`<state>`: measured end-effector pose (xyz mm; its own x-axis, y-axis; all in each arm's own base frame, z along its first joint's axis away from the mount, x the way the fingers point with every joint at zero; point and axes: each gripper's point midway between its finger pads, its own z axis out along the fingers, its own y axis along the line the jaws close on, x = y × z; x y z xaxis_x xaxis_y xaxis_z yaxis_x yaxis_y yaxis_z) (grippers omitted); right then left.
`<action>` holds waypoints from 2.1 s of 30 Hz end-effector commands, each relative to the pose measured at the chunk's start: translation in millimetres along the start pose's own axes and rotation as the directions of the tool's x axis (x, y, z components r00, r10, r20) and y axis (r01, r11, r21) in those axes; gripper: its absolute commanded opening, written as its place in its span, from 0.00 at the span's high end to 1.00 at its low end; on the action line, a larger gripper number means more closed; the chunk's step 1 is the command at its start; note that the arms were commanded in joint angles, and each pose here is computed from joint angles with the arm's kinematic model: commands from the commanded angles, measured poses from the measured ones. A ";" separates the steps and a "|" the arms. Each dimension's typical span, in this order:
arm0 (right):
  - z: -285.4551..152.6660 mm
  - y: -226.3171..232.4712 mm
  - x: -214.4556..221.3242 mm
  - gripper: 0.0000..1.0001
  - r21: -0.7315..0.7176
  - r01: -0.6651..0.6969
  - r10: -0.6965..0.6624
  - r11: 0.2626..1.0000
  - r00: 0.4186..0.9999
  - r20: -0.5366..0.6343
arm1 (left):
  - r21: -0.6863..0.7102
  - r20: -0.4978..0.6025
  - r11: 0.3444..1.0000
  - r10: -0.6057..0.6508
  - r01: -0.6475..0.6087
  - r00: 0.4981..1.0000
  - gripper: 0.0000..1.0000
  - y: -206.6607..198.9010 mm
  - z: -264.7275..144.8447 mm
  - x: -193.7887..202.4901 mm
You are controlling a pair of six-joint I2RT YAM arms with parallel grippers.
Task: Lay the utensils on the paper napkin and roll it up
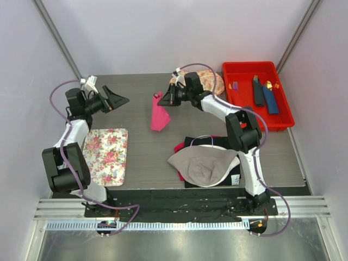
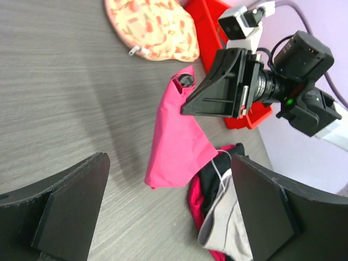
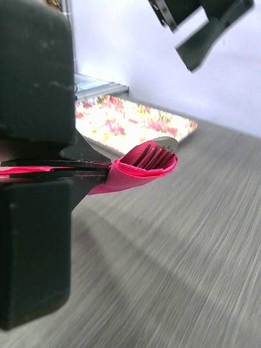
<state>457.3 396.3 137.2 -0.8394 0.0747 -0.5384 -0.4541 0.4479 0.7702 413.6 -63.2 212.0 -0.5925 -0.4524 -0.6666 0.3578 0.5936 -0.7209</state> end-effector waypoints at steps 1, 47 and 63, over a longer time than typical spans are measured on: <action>-30.4 77.7 -34.0 0.99 -0.155 0.164 -0.154 0.974 0.985 0.074 | 0.120 -0.003 0.976 0.183 -0.181 0.983 0.00 -37.5 -10.9 -30.9; -166.8 299.5 17.9 0.99 -0.494 0.495 -0.520 0.715 0.849 0.098 | 0.572 0.072 0.725 0.422 -0.384 0.904 0.33 -250.1 -28.0 36.7; -165.2 306.5 13.4 0.99 -0.493 0.488 -0.508 0.720 0.855 0.105 | 0.624 0.048 0.687 0.441 -0.372 0.896 0.50 -254.2 -33.6 54.6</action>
<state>271.8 391.6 379.7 -0.5343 -0.1256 -0.8359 -0.8403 -0.0287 0.5414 275.0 -215.7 357.9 -0.3839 -0.1818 -0.9053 0.8901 0.1880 -0.4152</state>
